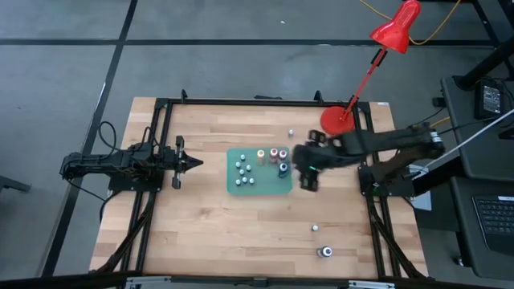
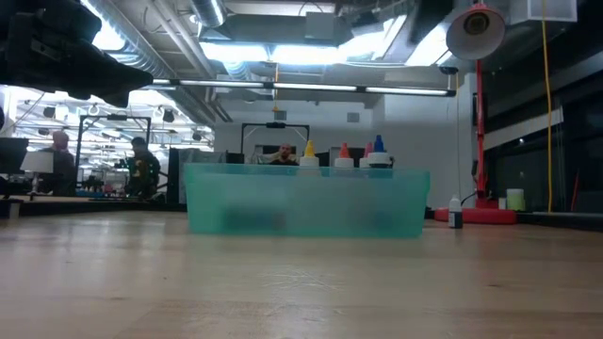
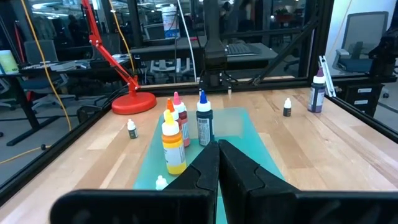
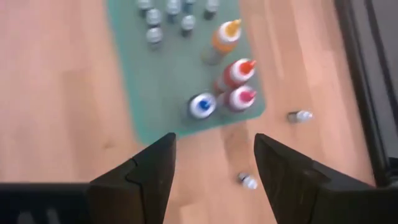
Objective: Pick & Place food coloring
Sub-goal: Put the big purple food coloring bottle into the green bin
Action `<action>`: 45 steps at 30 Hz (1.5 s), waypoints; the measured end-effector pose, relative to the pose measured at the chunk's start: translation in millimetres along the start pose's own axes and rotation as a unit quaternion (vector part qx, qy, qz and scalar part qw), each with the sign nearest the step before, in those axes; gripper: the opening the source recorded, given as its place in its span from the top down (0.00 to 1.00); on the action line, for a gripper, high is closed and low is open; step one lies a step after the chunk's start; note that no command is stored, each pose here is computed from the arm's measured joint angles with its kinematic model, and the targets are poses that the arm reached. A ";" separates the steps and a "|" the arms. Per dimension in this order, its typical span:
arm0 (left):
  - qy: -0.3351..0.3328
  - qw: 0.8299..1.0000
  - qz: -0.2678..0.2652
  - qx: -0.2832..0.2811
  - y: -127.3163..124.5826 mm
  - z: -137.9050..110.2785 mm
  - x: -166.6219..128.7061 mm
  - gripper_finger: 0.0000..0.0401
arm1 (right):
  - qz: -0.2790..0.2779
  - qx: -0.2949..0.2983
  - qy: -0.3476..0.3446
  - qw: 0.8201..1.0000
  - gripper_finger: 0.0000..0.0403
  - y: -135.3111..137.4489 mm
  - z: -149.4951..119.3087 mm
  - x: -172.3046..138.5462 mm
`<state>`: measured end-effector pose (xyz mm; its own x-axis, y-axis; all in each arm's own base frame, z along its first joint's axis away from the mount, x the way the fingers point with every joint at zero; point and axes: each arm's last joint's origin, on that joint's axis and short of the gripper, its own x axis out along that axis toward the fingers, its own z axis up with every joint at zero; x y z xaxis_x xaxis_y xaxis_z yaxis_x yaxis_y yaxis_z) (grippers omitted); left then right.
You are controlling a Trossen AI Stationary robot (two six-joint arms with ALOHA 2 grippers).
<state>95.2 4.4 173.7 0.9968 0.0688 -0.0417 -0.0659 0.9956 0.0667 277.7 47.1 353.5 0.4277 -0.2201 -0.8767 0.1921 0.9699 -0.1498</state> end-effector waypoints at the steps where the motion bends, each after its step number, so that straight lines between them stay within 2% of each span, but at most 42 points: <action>1: 0.000 1.000 0.000 0.000 0.0 0.0 0.0 0.99 | 0.008 0.003 -0.004 1.000 0.46 2.8 -6.0 -10.0; 8: 0.000 1.000 0.000 0.000 0.0 0.0 0.0 0.99 | 0.090 0.002 -0.038 0.995 0.46 40.2 -43.8 -61.9; 19: 0.000 1.000 0.000 0.000 0.0 0.0 0.0 0.99 | 0.167 0.013 0.010 0.986 0.46 114.8 -96.9 -86.9; 28: 0.000 1.000 0.000 0.000 0.0 0.0 0.0 0.99 | 0.152 -0.010 0.052 0.987 0.46 166.9 -132.9 -79.6; 34: 0.000 1.000 0.000 0.000 0.0 0.0 0.0 0.99 | 0.116 0.013 0.077 0.990 0.45 191.6 -141.6 -59.5; 38: 0.000 1.000 0.000 0.000 0.0 0.0 0.0 0.99 | 0.102 0.017 0.087 0.991 0.36 202.9 -144.2 -48.2; 45: 0.000 1.000 0.000 0.000 0.0 0.0 0.0 0.99 | 0.080 0.011 0.091 0.993 0.07 208.0 -155.8 -23.8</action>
<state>95.1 4.4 173.7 0.9968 0.0690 -0.0415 -0.0661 0.9956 0.0667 169.8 270.3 272.0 0.2887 -0.0384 -0.9566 0.1546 0.9879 0.0071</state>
